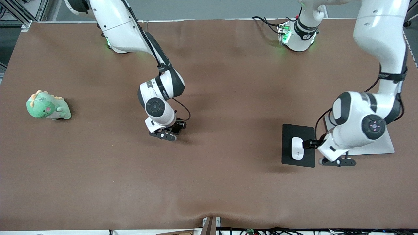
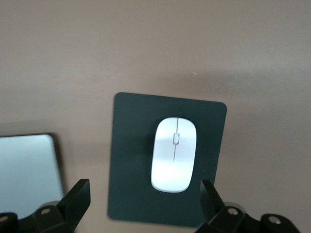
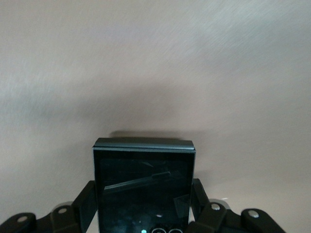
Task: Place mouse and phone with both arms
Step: 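Open the left gripper on the mouse pad while the right lifts the phone, then retract the left arm while the right gripper carries the phone toward the plush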
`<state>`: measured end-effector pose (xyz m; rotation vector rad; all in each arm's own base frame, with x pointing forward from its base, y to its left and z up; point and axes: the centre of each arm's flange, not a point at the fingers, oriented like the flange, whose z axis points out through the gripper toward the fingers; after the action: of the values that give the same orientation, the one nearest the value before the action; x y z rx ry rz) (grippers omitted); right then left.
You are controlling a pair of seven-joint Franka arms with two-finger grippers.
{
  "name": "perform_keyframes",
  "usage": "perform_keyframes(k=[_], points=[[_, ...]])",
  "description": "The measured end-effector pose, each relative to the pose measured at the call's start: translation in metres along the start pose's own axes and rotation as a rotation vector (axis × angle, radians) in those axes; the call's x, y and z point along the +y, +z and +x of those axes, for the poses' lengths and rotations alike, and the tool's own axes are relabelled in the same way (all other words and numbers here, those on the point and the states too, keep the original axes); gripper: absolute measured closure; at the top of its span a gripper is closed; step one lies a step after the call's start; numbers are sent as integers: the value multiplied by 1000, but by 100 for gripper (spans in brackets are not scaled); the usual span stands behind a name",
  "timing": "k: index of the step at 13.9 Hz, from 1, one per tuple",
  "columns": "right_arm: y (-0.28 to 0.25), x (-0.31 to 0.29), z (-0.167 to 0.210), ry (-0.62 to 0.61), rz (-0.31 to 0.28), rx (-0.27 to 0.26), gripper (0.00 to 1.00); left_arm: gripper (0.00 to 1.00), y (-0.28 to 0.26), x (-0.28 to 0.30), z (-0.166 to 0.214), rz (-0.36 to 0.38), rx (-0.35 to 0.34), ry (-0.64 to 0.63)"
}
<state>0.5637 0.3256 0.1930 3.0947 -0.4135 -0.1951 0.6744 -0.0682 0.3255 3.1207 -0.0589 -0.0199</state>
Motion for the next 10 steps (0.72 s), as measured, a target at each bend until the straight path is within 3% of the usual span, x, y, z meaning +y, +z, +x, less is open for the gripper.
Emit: perform_keyframes(k=[7,10], points=[[-31,86,60,-58,-11,-25,20,0,-145,-9,-35,19,65,-14],[-25,129,72,-106,-26,-47,20,0,-192,-8,-60,28,48,-4]])
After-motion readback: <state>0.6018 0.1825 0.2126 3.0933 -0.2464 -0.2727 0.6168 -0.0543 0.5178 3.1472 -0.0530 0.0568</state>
